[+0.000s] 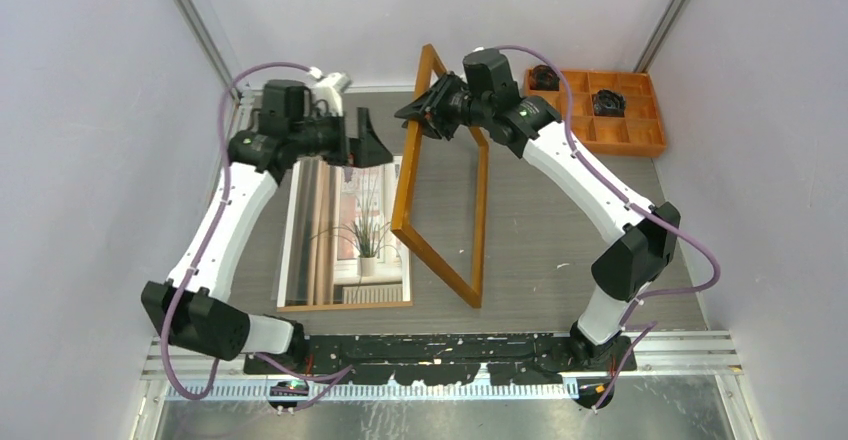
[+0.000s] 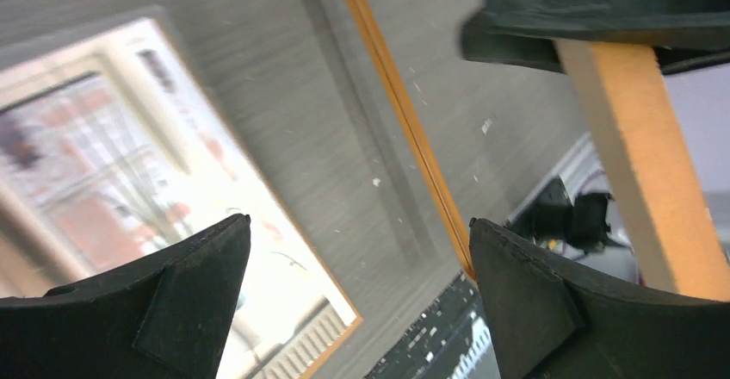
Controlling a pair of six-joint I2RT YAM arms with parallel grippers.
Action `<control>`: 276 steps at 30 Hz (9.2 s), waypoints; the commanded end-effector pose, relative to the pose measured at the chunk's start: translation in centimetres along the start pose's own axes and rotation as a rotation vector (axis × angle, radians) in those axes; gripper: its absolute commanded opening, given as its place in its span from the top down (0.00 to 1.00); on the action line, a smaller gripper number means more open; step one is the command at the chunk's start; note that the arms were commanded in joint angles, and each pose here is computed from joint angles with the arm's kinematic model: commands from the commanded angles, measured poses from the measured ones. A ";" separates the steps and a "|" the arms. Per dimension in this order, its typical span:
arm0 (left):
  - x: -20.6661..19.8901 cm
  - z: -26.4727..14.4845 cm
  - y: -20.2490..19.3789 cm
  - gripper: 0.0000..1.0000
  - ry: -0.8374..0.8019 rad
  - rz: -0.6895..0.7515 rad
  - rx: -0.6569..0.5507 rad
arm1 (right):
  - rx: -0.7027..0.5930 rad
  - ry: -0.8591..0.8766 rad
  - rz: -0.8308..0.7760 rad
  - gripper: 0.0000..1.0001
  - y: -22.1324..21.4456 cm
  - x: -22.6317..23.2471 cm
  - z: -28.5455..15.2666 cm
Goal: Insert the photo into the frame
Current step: Turn over the photo frame at the center of the board, then move the photo frame to the center of the board, then move the photo frame item to the center of the board.
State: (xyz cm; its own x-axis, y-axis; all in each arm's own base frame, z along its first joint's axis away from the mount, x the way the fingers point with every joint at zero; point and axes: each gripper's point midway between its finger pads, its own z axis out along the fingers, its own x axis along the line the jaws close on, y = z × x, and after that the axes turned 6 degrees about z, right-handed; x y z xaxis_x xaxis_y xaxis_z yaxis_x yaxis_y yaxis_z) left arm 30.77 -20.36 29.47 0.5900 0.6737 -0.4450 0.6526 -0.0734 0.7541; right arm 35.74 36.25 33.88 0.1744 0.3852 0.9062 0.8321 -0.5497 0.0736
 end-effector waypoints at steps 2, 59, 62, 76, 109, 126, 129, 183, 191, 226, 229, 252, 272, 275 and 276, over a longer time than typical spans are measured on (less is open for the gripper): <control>3.0 -5.8 1.5 0.00 0.102 0.004 -0.095 | 0.027 0.214 0.073 0.94 -0.9 6.3 -0.7; 19.0 7.3 -15.1 0.06 0.528 0.300 0.448 | 0.056 -0.231 -0.103 0.83 3.0 -18.9 -6.1; 18.9 7.0 -15.0 0.06 0.527 0.306 0.447 | 0.026 -0.306 -0.152 0.85 3.5 -20.2 -6.7; 15.2 4.0 -8.3 0.00 0.415 0.299 0.298 | -0.309 -0.565 -0.416 0.98 7.5 -26.3 -12.5; 20.6 4.5 -13.2 0.00 0.517 0.367 0.430 | -0.246 -0.912 -0.683 0.97 10.9 -29.9 -14.9; 21.5 3.4 -13.0 0.00 0.547 0.351 0.423 | -0.267 -0.986 -0.684 0.95 11.5 -31.7 -11.3; 21.8 3.1 -13.1 0.00 0.553 0.346 0.424 | -0.269 -1.028 -0.673 0.87 12.1 -32.6 -10.9; 32.3 -12.6 -16.7 0.02 0.762 0.016 0.386 | 0.022 -0.535 -0.677 0.00 -8.9 -20.9 16.4; 32.7 -12.8 -16.6 0.02 0.773 0.011 0.376 | -0.012 -0.522 -0.674 0.12 -8.6 -20.0 15.4; 36.6 -15.7 -17.1 0.06 0.889 -0.015 0.373 | 0.029 -0.546 -0.474 0.27 -7.9 -24.3 16.8; 37.6 -15.6 -17.6 0.08 0.916 -0.027 0.381 | 0.062 -0.523 -0.445 0.25 -9.2 -24.1 17.5; 40.1 -13.3 -19.8 0.15 0.986 -0.027 0.438 | 0.012 -0.465 -0.269 0.15 -5.4 -22.3 18.6; 39.5 -10.7 -20.3 0.16 0.992 0.064 0.466 | -0.096 -0.460 -0.259 0.14 1.1 -23.4 24.3; 39.3 -10.1 -20.2 0.16 0.984 0.083 0.468 | -0.094 -0.443 -0.255 0.14 1.1 -23.3 24.9; 39.2 -10.0 -20.3 0.16 0.981 0.088 0.468 | -0.093 -0.441 -0.252 0.14 1.1 -23.4 25.0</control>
State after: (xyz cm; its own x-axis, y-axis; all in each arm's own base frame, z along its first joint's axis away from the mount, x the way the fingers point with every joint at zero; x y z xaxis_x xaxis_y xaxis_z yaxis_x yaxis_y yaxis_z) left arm 37.64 16.40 3.95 0.0854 0.9265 0.3664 0.8408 -0.2643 0.4724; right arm 45.58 45.35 4.84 0.1687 0.7684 0.6174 0.8240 -0.4536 0.3395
